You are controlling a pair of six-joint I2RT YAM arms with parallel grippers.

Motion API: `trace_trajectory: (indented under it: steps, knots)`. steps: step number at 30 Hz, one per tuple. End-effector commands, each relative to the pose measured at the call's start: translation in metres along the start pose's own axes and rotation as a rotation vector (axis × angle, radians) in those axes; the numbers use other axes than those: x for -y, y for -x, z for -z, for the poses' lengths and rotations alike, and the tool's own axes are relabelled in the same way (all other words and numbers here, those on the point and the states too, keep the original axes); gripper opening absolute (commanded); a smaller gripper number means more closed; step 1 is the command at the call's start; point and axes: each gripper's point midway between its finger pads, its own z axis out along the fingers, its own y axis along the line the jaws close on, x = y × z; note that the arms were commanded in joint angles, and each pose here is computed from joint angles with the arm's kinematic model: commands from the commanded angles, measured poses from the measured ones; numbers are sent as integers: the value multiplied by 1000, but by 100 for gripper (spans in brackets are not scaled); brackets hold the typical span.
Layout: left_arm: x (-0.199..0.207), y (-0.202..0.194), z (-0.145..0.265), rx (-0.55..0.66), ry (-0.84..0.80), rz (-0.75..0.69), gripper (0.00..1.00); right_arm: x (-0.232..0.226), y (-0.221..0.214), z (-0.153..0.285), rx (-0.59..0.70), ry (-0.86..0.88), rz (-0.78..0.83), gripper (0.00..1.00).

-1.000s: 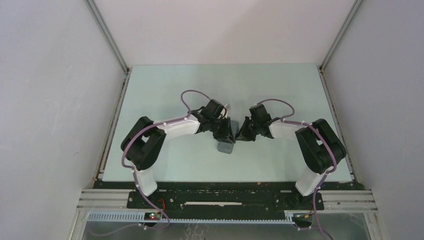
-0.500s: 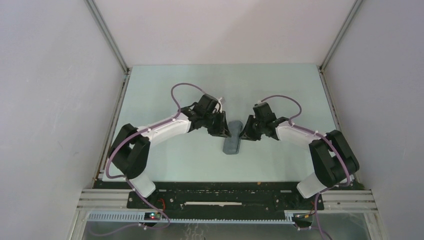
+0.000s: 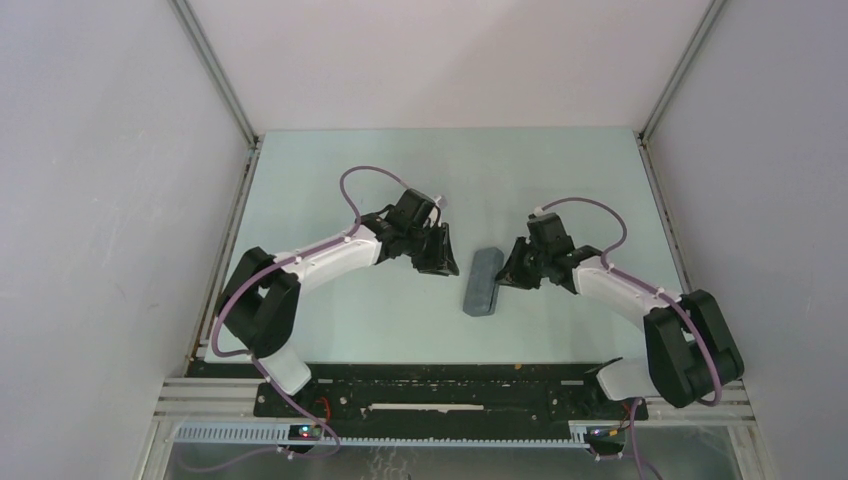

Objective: Organize the sunglasses
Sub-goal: Close the sunglasses case at the center of the board, then reset both arms

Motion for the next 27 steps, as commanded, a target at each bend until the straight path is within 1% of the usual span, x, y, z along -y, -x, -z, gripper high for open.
trace_trajectory:
  steps: [1, 3, 4, 6, 8, 12, 13, 15, 16, 19, 21, 23, 24, 27]
  knots:
    - [7, 15, 4, 47, -3, -21, 35, 2, 13, 18, 74, -22, 69, 23]
    - [6, 14, 3, 43, 1, -21, 35, -1, 14, 24, 76, 38, 46, 21]
    - [6, 13, 3, 42, 3, -20, 35, -7, 14, 28, 66, 105, 23, 18]
    - [6, 14, 2, 42, 4, -20, 35, -10, 11, 33, 56, 203, -27, 8]
    - [6, 14, 2, 42, 10, -22, 35, -12, 14, 37, 57, 262, -65, 0]
    - [7, 12, 1, 38, 12, -24, 35, -7, 13, 35, 39, 281, -90, 0]
    - [7, 12, 1, 37, 13, -24, 35, -6, 12, 34, 35, 278, -88, 2]
    - [10, 11, 0, 34, 10, -30, 35, -3, 11, 34, 34, 265, -91, 21]
    - [12, 11, 1, 35, 10, -32, 36, -1, 11, 34, 40, 254, -92, 27]
    - [16, 11, 2, 43, 25, -47, 39, 11, 18, 39, 84, 196, -114, 36]
    - [20, 11, 1, 46, 37, -56, 40, 23, 25, 45, 128, 146, -129, 44]
    - [21, 11, 1, 47, 40, -57, 41, 37, 31, 50, 171, 80, -126, 56]
    - [22, 10, 0, 46, 40, -56, 41, 44, 32, 52, 185, 39, -118, 60]
    - [22, 10, -1, 42, 41, -57, 41, 57, 32, 58, 202, -38, -94, 67]
